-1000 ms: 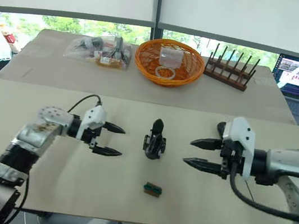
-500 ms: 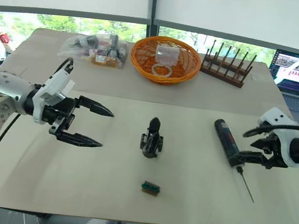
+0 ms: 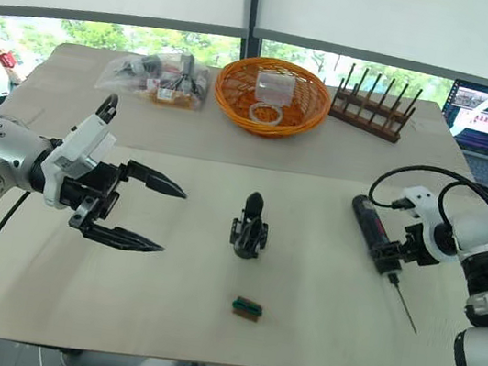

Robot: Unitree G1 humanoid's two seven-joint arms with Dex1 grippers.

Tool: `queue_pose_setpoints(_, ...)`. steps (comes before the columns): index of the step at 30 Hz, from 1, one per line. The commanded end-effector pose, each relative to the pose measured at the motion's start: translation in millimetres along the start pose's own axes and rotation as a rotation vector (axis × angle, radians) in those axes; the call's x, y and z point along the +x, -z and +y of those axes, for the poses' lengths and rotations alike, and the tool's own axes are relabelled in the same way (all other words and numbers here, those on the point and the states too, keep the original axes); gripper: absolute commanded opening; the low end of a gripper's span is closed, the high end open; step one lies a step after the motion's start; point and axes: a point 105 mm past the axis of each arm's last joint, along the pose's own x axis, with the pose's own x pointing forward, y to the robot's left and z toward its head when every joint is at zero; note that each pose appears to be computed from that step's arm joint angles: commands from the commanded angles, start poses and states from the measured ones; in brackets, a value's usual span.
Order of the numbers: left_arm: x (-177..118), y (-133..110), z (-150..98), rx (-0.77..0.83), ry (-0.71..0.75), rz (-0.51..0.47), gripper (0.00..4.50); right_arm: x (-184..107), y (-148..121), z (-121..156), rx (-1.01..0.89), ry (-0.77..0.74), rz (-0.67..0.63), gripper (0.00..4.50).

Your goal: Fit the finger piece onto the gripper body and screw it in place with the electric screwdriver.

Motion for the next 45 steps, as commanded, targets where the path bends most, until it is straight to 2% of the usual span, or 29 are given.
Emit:
queue_pose_setpoints(1, -1.2, -11.7, -1.9, 0.063, -0.013, -0.009, 4.50, -12.2, -4.8, -6.0, -0.091, -0.004, -0.006, 3.27)
queue_pose_setpoints(5, -0.6, -13.6, -2.8, 0.066, -0.008, -0.015, 4.50, -30.8, -19.0, 6.4, -0.511, -0.073, -0.018, 1.94)
queue_pose_setpoints(8, 1.5, -15.1, -5.0, 0.074, 0.011, -0.017, 4.50, -31.3, -16.3, 12.6, -0.667, -0.090, 0.029, 1.89)
queue_pose_setpoints(12, 4.3, -15.5, -4.9, 0.084, 0.019, -0.020, 4.50, -23.0, -6.3, 12.9, -0.742, -0.098, 0.080, 1.89)
queue_pose_setpoints(14, 5.1, -14.0, -4.9, 0.087, 0.022, -0.018, 4.50, -21.5, -2.6, 11.5, -0.737, -0.100, 0.096, 2.91)
queue_pose_setpoints(18, 6.7, -9.2, -7.9, 0.092, 0.035, -0.004, 4.50, -25.4, 5.3, 7.9, -0.736, -0.103, 0.146, 4.26)
queue_pose_setpoints(19, 7.4, -8.3, -8.6, 0.093, 0.038, -0.001, 4.50, -27.9, 8.3, 7.8, -0.724, -0.111, 0.172, 4.44)
queue_pose_setpoints(22, 10.1, -8.0, -9.8, 0.100, 0.043, 0.003, 4.50, -30.9, 12.5, 9.7, -0.684, -0.137, 0.216, 4.44)
queue_pose_setpoints(36, 15.7, -7.9, -14.1, 0.107, 0.054, 0.002, 4.50, -7.7, 11.0, 22.0, -0.625, -0.172, 0.230, 4.44)
queue_pose_setpoints(39, 17.0, -6.7, -14.8, 0.111, 0.057, 0.003, 4.50, -1.8, 18.8, 17.7, -0.609, -0.165, 0.256, 3.62)
queue_pose_setpoints(44, 20.1, -6.6, -15.9, 0.112, 0.060, 0.000, 4.50, 1.4, 13.9, 16.1, -0.635, -0.145, 0.238, 1.92)
queue_pose_setpoints(45, 20.5, -6.0, -17.2, 0.110, 0.067, 0.002, 4.50, 0.5, 10.5, 14.7, -0.655, -0.130, 0.224, 1.89)
